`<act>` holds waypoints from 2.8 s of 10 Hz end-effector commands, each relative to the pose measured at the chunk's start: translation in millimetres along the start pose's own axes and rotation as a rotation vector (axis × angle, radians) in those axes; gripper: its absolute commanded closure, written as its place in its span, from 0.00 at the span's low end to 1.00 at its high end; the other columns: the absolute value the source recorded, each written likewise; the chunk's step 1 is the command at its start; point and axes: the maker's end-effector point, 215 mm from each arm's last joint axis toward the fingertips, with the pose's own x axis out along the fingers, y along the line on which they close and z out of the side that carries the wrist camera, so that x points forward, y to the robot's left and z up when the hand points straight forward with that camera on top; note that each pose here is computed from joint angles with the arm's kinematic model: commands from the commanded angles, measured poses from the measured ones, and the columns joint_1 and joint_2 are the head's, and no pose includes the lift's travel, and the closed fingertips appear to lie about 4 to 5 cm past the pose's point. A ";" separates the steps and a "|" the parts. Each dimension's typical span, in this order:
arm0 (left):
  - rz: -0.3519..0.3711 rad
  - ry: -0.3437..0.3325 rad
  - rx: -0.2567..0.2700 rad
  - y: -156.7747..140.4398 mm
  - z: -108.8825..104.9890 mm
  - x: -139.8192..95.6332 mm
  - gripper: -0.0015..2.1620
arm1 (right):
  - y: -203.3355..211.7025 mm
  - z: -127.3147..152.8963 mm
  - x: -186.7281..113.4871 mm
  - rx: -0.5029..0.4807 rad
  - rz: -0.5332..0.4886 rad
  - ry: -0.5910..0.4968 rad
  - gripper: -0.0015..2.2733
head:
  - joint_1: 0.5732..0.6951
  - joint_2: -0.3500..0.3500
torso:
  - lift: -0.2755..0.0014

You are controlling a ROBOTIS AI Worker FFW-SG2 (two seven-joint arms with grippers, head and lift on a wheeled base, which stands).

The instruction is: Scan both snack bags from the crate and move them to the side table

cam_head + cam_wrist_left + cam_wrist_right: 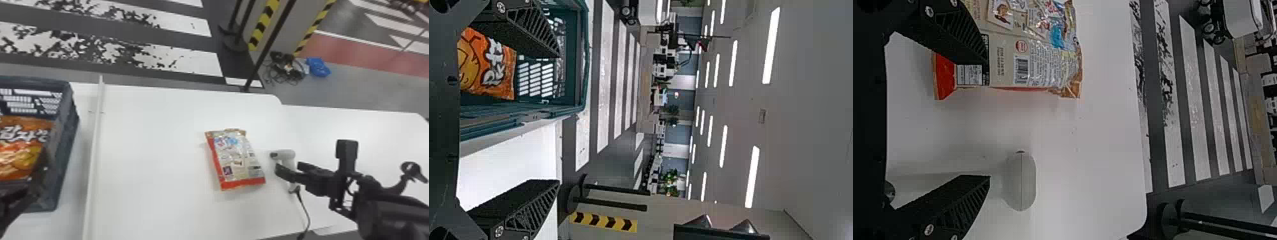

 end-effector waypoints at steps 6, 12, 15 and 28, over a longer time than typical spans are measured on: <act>0.005 0.003 0.002 2.8 -1.2 -1.0 0.05 | 49.0 -25.0 38.1 0.015 0.116 0.134 0.05 | 1.00 0.09 | 0.72; 0.005 0.004 0.002 2.6 -1.6 -2.0 0.05 | 59.8 -27.8 64.9 -0.001 0.196 0.216 0.05 | 1.00 0.15 | 0.72; 0.007 0.004 0.002 2.8 -1.9 -3.0 0.05 | 66.1 -38.9 75.4 -0.021 0.213 0.260 0.07 | 1.00 0.17 | 0.72; 0.010 0.004 0.004 4.9 -1.2 -4.0 0.05 | 32.4 29.0 25.8 -0.122 0.135 0.057 0.99 | 1.00 0.15 | 0.72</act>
